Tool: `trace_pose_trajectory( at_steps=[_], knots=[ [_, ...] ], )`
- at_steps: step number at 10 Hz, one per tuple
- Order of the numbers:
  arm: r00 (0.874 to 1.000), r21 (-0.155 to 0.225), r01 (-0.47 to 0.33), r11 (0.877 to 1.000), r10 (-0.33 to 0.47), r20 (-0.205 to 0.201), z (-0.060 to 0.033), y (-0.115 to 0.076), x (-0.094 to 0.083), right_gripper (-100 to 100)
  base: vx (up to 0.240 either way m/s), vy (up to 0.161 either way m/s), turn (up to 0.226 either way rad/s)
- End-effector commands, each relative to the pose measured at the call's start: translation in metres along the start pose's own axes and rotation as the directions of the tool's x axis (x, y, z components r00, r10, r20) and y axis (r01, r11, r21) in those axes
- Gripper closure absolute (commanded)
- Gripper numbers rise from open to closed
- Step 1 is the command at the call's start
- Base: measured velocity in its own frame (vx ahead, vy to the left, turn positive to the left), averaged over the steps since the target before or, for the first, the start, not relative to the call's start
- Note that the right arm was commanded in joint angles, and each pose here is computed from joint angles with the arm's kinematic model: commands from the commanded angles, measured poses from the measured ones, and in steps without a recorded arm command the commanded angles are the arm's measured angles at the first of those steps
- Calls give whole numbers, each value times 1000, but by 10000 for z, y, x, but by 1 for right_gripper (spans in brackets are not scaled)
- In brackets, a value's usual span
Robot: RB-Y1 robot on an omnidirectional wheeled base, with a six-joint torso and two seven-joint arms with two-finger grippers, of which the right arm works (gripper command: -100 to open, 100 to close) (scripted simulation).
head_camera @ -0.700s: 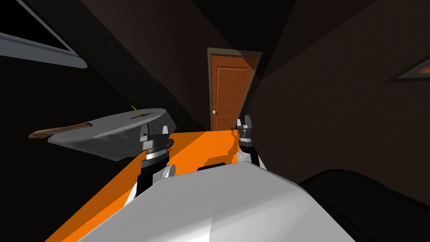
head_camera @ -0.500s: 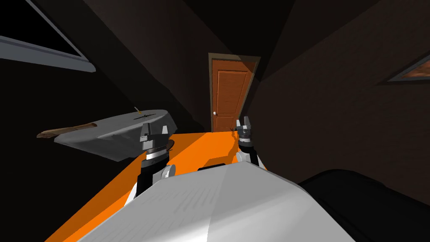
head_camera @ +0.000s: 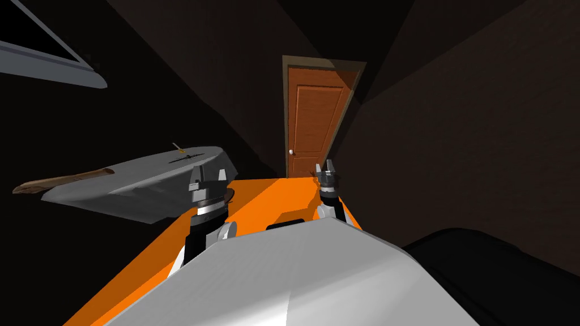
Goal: Pull the door open
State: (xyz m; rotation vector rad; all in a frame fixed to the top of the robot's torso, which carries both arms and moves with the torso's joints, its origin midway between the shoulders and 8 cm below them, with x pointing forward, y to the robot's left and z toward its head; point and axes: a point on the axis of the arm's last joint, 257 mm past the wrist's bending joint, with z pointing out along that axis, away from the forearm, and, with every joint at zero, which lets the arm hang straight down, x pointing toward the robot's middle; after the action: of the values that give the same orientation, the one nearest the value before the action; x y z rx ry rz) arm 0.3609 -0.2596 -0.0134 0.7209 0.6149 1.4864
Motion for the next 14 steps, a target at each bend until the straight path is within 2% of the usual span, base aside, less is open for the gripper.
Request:
trace_pose_trajectory(
  at_steps=[1, 7, 11, 14],
  knots=[
    [999, 19, -49, 999, 49, 1, -38, -106, -17, -100, 110, 15, 24],
    [984, 70, -178, 982, 178, 13, -145, -403, -49, -100, 96, 17, 21],
    [962, 107, -274, 956, 272, 32, -238, -627, -82, -100, 95, 19, 22],
    [939, 133, -344, 929, 340, 53, -317, -796, -113, -100, 102, 16, 23]
  ],
)
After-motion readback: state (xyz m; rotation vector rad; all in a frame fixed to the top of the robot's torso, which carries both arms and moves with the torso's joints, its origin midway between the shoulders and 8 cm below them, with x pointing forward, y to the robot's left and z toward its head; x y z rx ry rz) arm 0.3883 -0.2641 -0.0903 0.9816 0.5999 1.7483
